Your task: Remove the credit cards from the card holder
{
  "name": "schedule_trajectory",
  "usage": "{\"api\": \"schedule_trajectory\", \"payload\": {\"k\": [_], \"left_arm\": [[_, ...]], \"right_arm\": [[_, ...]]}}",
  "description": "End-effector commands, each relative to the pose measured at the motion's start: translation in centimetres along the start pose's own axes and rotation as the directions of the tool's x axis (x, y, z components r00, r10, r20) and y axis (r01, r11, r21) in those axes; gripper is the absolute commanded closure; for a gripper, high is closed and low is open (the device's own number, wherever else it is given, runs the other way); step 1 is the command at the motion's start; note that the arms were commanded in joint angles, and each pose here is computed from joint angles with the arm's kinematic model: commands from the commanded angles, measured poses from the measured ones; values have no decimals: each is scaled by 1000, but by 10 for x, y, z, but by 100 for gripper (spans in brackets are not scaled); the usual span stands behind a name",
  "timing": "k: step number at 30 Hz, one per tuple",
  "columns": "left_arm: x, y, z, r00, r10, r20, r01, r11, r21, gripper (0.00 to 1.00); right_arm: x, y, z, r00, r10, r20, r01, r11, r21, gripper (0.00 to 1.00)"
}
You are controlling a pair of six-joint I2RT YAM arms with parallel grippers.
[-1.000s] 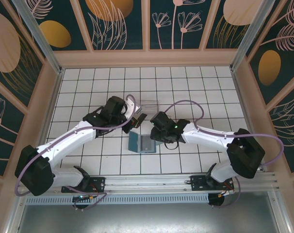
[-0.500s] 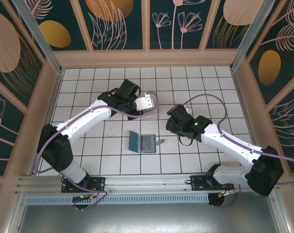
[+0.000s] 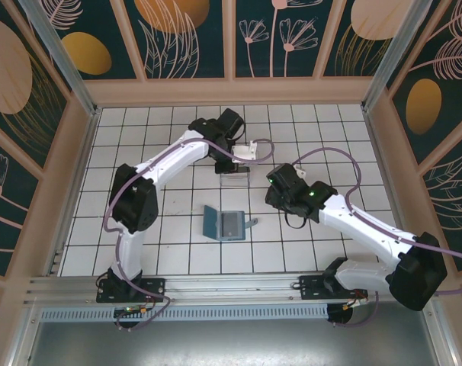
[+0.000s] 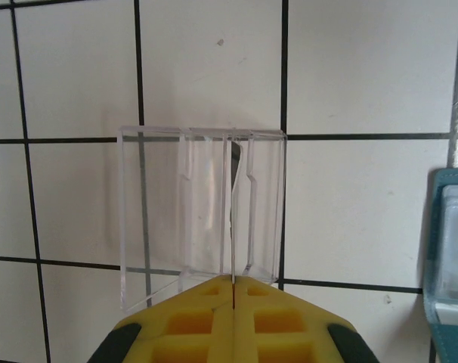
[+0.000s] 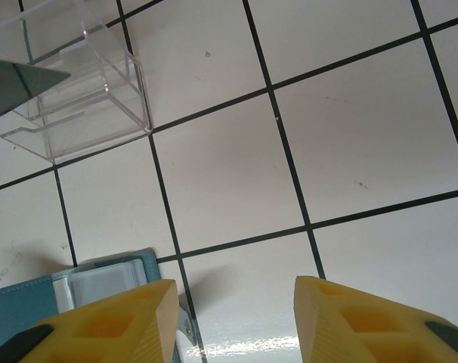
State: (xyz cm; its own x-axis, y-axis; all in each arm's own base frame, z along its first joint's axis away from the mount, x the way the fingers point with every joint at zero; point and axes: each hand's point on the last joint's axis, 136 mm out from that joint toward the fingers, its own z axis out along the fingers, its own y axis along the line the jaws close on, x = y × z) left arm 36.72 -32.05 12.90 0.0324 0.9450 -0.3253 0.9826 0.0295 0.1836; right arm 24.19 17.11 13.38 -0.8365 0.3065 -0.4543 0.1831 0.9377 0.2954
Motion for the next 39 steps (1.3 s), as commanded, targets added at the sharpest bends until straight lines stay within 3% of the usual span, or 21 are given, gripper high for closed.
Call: {"api": "schedule_trajectory", "payload": {"k": [1,18,25,39], "left_arm": [[12,0,5,996,28,-83,-24,999,39,100],[23,0,37,987,44,-157,-27,994,108,100],[16,-12,42,993,55,-109,-35,983,179,100],[16,-6,60,990,60,-126,-34,978,204,99]], "right_arm": [[-5,-7,0,1000,10,17,-10,1000,8,55],[-12,-7,11,1000,9,8,-9,1000,13,55],[-10,-7,16,1000,11,-3,-11,1000,9,55],[-10,-11,20,1000,24,-12,-24,1000,12,55]]}}
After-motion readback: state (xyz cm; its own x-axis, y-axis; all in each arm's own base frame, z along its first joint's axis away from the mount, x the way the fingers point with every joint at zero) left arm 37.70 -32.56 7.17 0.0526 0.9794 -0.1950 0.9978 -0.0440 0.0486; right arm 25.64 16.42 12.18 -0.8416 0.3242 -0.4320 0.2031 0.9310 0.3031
